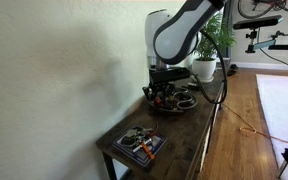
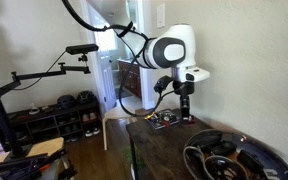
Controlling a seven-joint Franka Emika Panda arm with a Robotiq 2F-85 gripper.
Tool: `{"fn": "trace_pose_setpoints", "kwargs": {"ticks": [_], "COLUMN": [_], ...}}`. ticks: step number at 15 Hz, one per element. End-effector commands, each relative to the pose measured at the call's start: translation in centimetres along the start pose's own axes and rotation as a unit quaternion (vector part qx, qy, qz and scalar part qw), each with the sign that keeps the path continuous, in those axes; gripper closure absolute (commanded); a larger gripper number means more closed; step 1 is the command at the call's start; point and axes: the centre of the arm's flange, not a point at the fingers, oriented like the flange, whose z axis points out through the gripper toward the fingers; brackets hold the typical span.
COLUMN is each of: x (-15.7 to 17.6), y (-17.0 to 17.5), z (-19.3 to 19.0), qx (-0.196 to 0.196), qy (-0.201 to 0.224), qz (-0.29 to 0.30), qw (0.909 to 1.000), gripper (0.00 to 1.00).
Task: Put the red object on the table on the object on the right
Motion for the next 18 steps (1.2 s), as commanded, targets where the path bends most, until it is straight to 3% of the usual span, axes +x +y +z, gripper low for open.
{"fn": "trace_pose_setpoints", "kwargs": {"ticks": [1,11,18], "x": [1.0,6.3,8.2], "y": [2.5,6.9,8.2], "z": [-1.8,-0.7,1.9], "qx": [-0.007,-0.007,-0.007], "qy": [0.018,0.016,-0.001], "qz": [0.007,0.037,0.049], "qw": [0.9998,0.9992,0.9988], "gripper": [0.85,0.85,0.85]}}
